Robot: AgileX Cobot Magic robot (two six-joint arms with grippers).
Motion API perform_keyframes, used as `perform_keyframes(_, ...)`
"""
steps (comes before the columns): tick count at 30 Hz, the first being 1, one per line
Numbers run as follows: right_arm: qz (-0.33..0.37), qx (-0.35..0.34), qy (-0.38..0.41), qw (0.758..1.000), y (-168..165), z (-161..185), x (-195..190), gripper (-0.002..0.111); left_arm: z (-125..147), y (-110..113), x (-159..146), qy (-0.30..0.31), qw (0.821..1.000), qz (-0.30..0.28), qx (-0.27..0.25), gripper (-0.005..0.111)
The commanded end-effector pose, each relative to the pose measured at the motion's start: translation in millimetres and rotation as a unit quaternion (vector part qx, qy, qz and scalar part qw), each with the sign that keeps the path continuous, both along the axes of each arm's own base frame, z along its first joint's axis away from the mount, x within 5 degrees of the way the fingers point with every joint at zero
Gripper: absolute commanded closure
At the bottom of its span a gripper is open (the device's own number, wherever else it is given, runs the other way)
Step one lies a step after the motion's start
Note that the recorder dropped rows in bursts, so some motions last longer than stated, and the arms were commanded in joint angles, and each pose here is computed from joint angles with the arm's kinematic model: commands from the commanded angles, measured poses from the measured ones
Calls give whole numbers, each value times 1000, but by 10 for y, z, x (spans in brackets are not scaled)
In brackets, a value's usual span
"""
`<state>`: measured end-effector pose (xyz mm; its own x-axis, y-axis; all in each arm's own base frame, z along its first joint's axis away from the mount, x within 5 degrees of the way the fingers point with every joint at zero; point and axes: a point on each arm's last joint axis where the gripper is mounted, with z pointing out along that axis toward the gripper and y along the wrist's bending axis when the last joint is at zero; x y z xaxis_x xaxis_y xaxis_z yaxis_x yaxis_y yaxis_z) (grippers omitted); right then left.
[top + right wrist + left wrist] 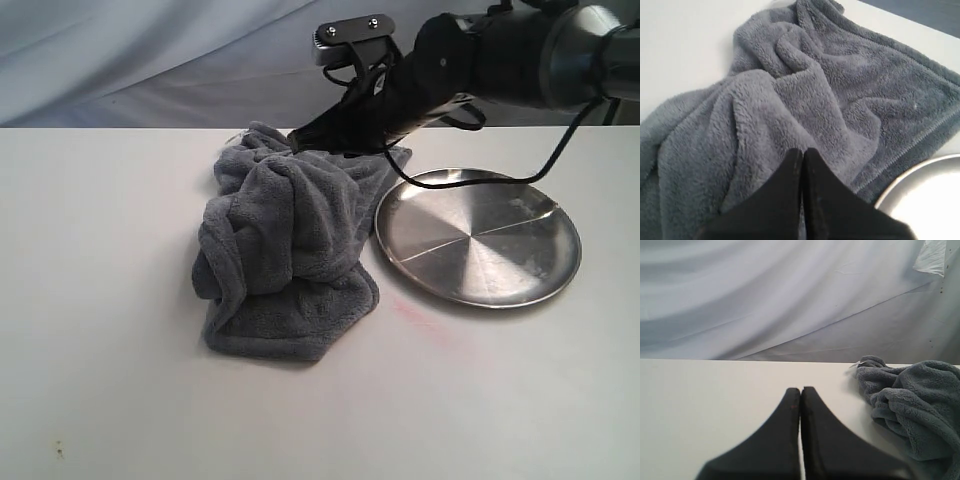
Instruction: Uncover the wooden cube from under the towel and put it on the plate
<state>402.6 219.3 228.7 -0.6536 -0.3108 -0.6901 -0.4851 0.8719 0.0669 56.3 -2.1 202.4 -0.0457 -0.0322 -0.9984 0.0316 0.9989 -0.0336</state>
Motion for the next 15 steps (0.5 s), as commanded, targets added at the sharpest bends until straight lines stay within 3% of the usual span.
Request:
perform_keyframes(1, 7, 30, 10, 999, 191, -6, -28, 108, -13, 0, 1, 1, 1000, 0, 0, 105)
perform_keyframes(5, 59, 11, -19, 998, 407, -41, -118, 108, -13, 0, 1, 1, 1000, 0, 0, 105)
perform_keyframes(8, 74, 9, -29, 997, 507, -72, -156, 100, -13, 0, 1, 1, 1000, 0, 0, 105)
perform_keyframes(15, 83, 10, -73, 994, 581, -65, -131, 45, -13, 0, 1, 1, 1000, 0, -1, 105)
